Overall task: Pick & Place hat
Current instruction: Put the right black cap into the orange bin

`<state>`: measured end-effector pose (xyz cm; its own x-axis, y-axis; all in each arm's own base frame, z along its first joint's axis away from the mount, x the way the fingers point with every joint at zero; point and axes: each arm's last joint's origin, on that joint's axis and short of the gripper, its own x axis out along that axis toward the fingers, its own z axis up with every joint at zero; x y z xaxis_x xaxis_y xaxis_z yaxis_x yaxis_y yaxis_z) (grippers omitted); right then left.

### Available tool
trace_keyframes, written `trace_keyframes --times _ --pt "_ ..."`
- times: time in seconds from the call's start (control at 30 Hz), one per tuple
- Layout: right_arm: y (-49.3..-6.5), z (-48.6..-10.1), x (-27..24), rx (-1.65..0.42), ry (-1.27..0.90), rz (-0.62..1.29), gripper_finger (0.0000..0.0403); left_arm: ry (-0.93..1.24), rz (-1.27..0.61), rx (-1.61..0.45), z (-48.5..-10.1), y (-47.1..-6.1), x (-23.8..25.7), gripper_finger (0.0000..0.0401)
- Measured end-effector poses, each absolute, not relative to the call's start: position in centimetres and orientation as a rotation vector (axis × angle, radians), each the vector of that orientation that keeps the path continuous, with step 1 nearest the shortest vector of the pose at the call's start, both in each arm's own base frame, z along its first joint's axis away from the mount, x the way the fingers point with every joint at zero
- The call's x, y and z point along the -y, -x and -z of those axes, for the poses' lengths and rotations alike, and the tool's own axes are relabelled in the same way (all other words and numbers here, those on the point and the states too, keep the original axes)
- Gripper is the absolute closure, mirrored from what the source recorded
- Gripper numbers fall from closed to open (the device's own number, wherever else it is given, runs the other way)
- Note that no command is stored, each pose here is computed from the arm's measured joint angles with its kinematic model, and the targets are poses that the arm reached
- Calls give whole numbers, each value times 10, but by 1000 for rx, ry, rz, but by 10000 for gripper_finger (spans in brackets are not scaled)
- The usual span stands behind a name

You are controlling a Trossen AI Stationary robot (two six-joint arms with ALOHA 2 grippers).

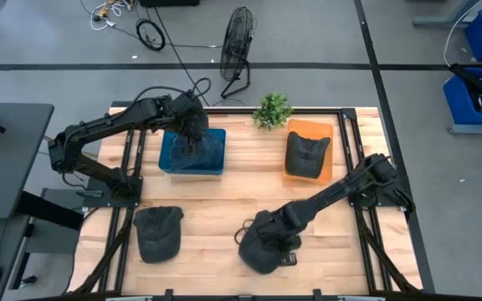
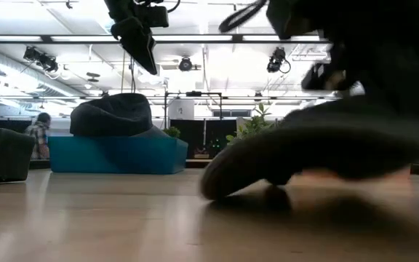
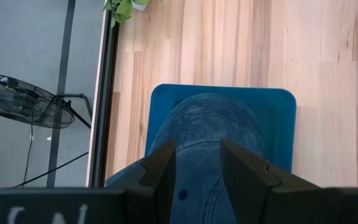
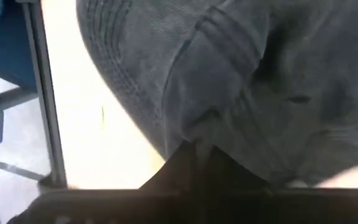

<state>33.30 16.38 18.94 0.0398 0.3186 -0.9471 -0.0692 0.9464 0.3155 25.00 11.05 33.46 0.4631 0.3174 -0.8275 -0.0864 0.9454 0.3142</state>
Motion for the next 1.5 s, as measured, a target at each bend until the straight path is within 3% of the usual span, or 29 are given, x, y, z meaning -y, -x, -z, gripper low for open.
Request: trace_keyframes --times 0.37,0.53,0.7,1.03,1.23,1.5 --pt "-282 -300 -106 -1584 235 172 399 -246 -256 -1047 -335 -251 -111 273" --pt "-257 -317 -90 -1503 578 19 399 -247 -255 -1047 -336 -251 -111 273" --pt "-235 -305 -66 -1572 856 -48 401 -249 -257 -1040 -336 -252 -111 273" --pt "-202 -266 -3 -1760 844 127 401 -254 -265 -1015 -337 -254 -112 273" --pt "-195 -228 20 -1824 1032 -3 401 -258 -270 -997 -338 -255 -113 273" --pt "-198 -184 33 -1719 1050 -7 396 -258 -270 -997 -338 -255 -113 273"
